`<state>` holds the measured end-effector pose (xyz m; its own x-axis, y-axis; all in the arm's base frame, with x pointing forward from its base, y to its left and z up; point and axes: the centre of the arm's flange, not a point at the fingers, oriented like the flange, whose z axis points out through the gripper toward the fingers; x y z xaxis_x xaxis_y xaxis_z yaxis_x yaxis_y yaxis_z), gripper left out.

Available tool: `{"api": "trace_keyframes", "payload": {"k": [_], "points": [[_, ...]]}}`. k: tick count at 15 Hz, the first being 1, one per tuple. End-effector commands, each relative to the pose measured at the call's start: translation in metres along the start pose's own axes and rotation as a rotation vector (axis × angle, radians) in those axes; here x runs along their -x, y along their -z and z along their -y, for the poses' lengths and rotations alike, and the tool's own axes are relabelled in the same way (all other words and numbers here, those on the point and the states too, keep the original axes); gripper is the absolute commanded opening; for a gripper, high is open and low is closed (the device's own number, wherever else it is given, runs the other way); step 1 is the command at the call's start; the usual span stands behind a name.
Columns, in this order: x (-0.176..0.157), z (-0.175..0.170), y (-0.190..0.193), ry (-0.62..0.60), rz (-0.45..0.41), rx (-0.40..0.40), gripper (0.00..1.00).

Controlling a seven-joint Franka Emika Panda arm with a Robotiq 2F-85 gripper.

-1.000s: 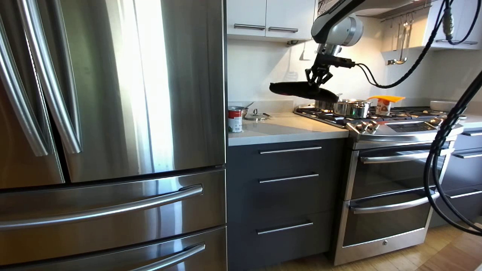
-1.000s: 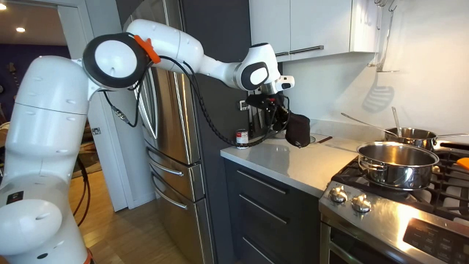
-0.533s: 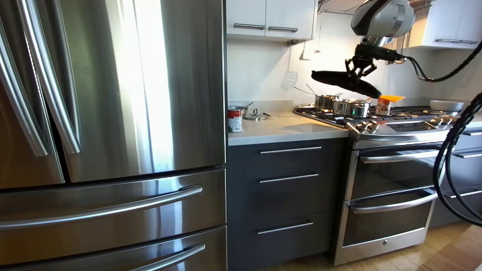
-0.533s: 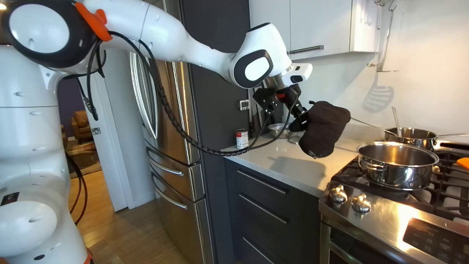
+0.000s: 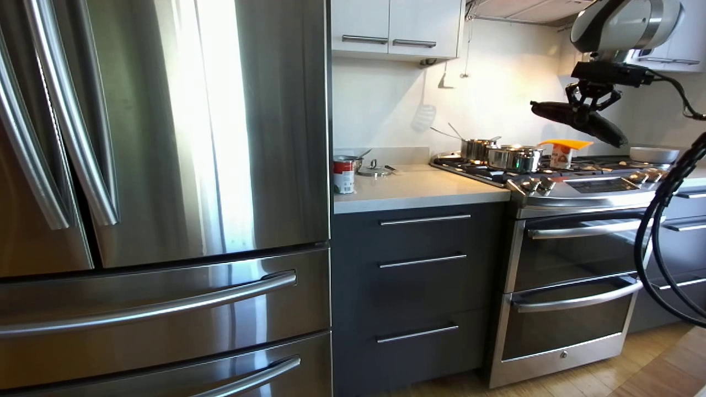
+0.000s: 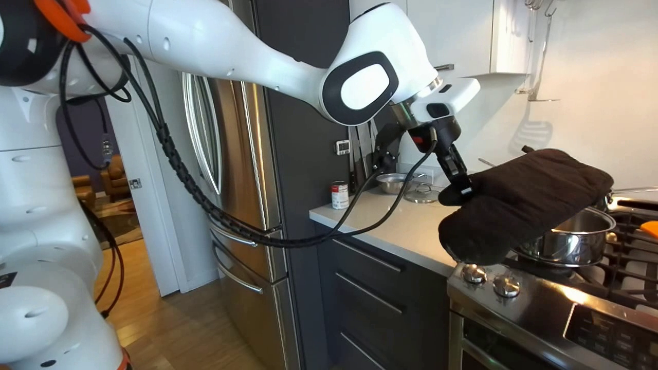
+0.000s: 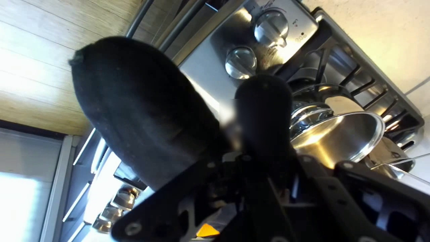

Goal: Move the kitchen mitt from the counter to the stove

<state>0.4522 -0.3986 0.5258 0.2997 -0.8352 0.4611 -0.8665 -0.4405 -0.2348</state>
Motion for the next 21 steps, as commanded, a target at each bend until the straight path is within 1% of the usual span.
{"api": "trace_keyframes", "payload": {"k": [1,5,6,7,9,13,14,18,21], "points": [[0.001,0.002,-0.001,0.004,0.003,-0.001,0.2],[0.006,0.011,-0.003,0.018,0.008,-0.007,0.2],[0.006,0.011,-0.003,0.017,0.008,-0.006,0.05],[0.001,0.015,-0.005,-0.025,0.008,0.009,0.05],[-0.015,0.017,-0.016,-0.137,0.041,0.072,0.05],[-0.036,0.02,-0.04,-0.341,0.089,0.16,0.05],[-0.041,0.02,-0.046,-0.395,0.08,0.177,0.05],[-0.053,0.028,-0.068,-0.588,0.088,0.26,0.05],[-0.066,0.033,-0.086,-0.687,0.117,0.301,0.05]]}}
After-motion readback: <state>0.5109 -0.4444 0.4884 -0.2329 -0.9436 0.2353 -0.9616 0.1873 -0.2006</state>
